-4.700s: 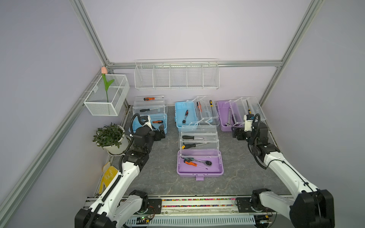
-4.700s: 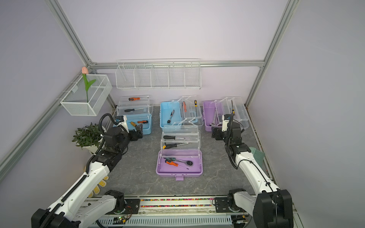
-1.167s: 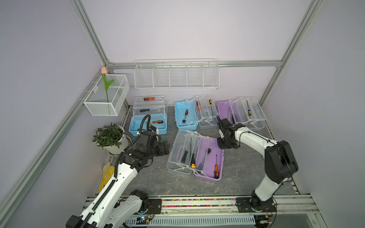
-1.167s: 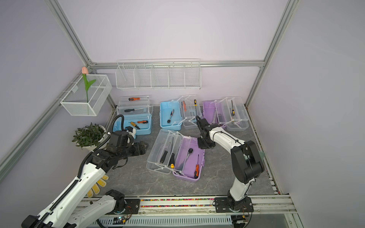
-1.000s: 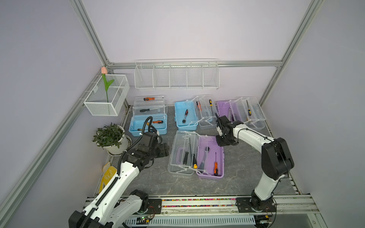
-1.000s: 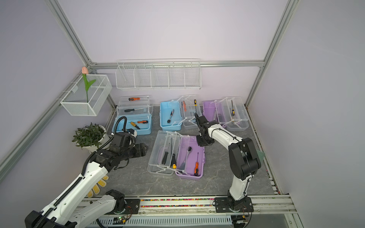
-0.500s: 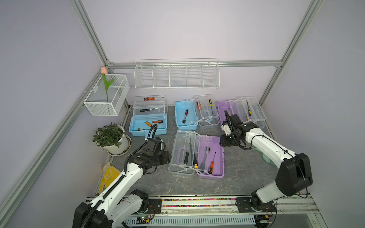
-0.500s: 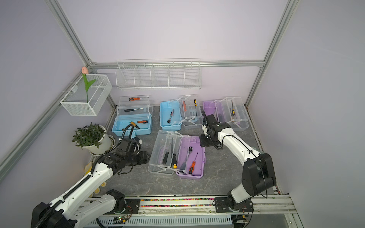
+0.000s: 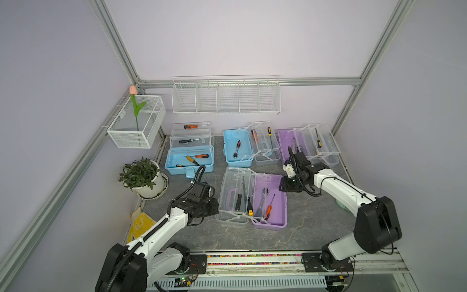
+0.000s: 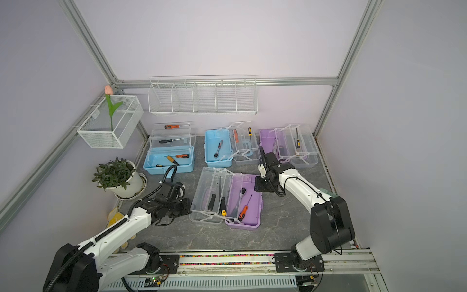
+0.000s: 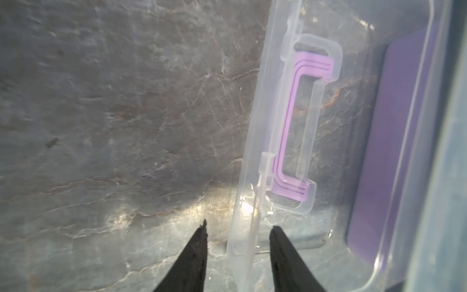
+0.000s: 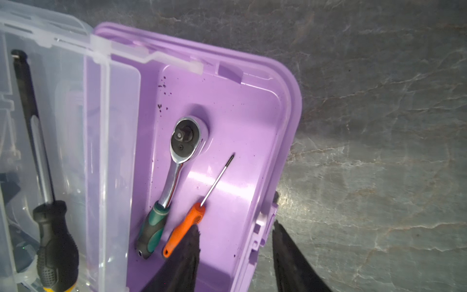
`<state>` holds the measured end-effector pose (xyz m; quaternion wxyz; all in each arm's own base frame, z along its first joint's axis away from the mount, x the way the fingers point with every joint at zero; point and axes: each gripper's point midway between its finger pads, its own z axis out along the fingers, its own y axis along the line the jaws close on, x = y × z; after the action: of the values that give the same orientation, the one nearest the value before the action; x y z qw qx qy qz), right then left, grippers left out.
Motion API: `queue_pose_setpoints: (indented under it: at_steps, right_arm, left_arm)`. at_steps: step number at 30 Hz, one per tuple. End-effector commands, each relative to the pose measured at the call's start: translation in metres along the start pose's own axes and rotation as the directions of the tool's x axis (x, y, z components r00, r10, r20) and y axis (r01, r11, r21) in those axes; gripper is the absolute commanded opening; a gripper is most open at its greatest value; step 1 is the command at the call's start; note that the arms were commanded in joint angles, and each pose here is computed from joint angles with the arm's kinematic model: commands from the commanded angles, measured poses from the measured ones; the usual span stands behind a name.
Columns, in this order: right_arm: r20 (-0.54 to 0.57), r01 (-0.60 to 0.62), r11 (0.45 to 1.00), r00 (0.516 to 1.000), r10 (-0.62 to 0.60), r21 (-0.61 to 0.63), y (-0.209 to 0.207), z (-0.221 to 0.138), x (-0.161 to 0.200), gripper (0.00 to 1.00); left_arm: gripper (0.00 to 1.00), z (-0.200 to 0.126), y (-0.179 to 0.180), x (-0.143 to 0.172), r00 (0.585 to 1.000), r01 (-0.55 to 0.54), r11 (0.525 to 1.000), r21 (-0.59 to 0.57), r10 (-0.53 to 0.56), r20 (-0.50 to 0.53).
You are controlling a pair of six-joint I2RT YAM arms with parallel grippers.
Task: Close toolboxes
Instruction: Adjust the toolbox at the center of the board, then close the toolbox lid.
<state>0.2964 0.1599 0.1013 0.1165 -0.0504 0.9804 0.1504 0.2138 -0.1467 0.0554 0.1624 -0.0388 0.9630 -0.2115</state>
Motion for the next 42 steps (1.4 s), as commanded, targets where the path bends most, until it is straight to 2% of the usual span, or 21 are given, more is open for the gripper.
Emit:
queue_pose_setpoints:
  at_steps: [1, 6, 9, 15, 23, 28, 32, 37, 42]
  right_arm:
    - [-0.005, -0.032, 0.999, 0.999, 0.032, -0.006, -0.004, 0.009, 0.000, 0.46]
    - [-0.007, -0.037, 0.999, 0.999, 0.037, 0.030, -0.014, 0.014, -0.002, 0.43]
    - [-0.013, -0.040, 0.999, 0.999, 0.040, 0.033, -0.017, 0.017, -0.002, 0.42]
    - [-0.012, -0.035, 0.999, 0.999, 0.035, 0.004, -0.014, 0.026, -0.005, 0.37]
    - [-0.002, -0.016, 1.000, 1.000, 0.016, -0.010, -0.011, 0.028, -0.009, 0.29]
    - [0.013, 0.005, 1.000, 1.000, -0.005, -0.030, -0.006, 0.026, -0.017, 0.29]
    - [0.009, -0.010, 0.989, 1.000, 0.011, -0.148, 0.009, 0.028, -0.023, 0.30]
    - [0.008, -0.013, 0.959, 1.000, 0.016, -0.284, 0.031, 0.031, -0.026, 0.37]
    - [0.017, -0.030, 0.932, 0.999, 0.039, -0.361, 0.043, 0.029, -0.028, 0.37]
  left_arm:
    - [0.39, 0.009, -0.012, -0.007, 1.000, 0.012, 0.998, 0.066, -0.014, 0.023]
    - [0.25, 0.017, -0.009, -0.007, 1.000, 0.003, 0.999, 0.053, -0.004, 0.014]
    - [0.14, 0.014, -0.009, -0.010, 1.000, -0.005, 0.999, 0.042, 0.004, 0.020]
    - [0.00, 0.003, -0.009, -0.015, 0.999, -0.027, 1.000, 0.016, 0.026, 0.044]
    - [0.00, -0.031, -0.015, -0.033, 0.992, -0.078, 0.996, -0.033, 0.080, 0.094]
    - [0.00, -0.057, -0.015, -0.043, 0.984, -0.114, 0.988, -0.109, 0.127, 0.122]
    - [0.00, -0.068, -0.016, -0.046, 0.979, -0.138, 0.977, -0.160, 0.160, 0.129]
    - [0.00, -0.080, -0.025, -0.052, 0.968, -0.183, 0.962, -0.200, 0.212, 0.133]
    - [0.00, -0.094, -0.031, -0.059, 0.957, -0.208, 0.950, -0.233, 0.247, 0.150]
